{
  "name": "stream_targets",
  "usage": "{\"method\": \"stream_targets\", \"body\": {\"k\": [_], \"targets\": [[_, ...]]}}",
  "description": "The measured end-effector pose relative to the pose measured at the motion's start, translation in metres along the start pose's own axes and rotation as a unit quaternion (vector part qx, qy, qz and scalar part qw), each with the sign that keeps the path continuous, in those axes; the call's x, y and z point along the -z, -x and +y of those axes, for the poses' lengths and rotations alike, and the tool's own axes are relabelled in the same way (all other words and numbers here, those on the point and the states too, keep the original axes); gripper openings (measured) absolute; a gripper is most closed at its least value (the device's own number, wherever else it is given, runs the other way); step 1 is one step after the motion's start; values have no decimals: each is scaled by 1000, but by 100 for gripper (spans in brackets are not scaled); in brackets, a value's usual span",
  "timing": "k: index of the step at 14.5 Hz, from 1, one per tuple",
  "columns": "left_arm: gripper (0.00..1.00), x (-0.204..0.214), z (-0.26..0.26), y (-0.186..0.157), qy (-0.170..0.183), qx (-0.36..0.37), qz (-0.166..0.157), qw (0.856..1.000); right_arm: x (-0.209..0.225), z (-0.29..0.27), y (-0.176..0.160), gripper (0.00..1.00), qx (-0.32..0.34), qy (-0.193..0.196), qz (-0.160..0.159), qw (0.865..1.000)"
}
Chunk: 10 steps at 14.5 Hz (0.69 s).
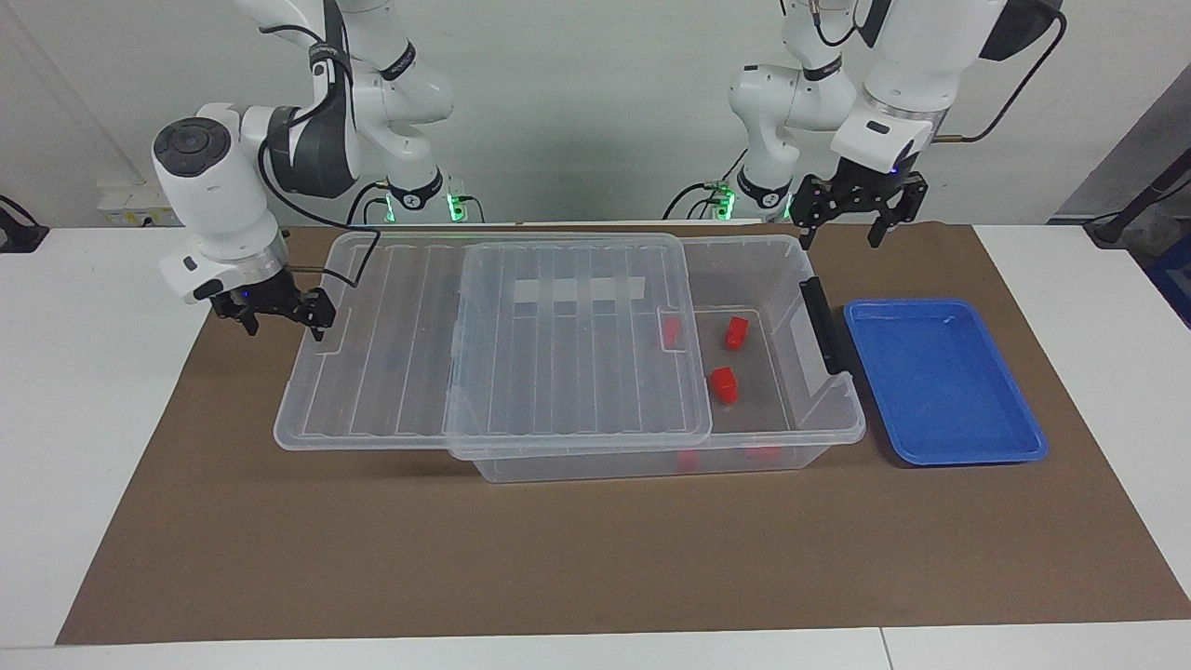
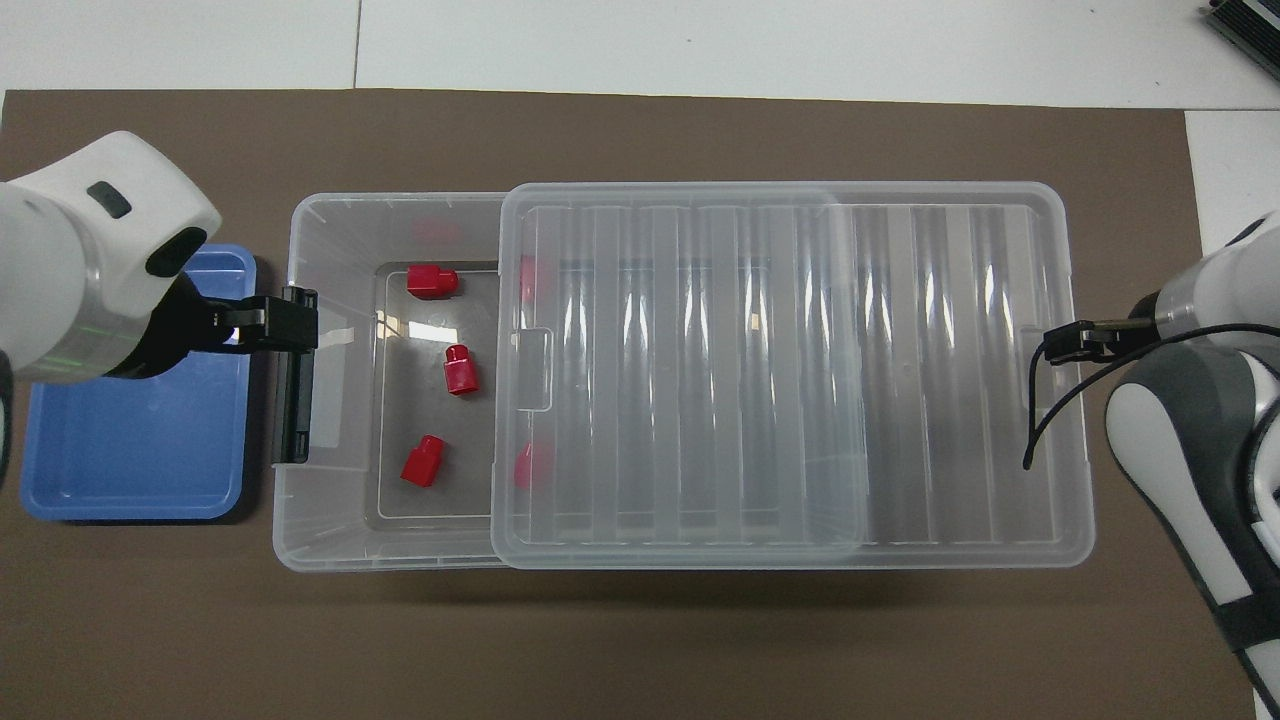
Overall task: Place red block in blue tray from box
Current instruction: 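Reach the left gripper into the box toward a red block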
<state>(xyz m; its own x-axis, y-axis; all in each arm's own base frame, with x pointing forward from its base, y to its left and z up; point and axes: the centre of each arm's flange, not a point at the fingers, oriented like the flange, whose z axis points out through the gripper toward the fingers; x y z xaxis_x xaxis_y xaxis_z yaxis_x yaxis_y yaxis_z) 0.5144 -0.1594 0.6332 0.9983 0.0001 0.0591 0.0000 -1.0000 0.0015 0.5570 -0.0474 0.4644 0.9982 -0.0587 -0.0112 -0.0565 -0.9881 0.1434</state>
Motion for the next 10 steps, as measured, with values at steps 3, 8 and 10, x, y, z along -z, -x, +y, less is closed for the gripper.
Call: {"method": "stream_targets", "body": {"k": [3,8,10], "targets": [[100,-3,17,6,3,73,3,997,-1,4,0,100,-4,0,-1,1000],[100,-36,16,12,23,130,35,991,-1,12,1,100,-8,4,-2,1000],[100,-55,17,18,26,134,37,990,-2,12,1,100,-8,5,-3,1000]]}}
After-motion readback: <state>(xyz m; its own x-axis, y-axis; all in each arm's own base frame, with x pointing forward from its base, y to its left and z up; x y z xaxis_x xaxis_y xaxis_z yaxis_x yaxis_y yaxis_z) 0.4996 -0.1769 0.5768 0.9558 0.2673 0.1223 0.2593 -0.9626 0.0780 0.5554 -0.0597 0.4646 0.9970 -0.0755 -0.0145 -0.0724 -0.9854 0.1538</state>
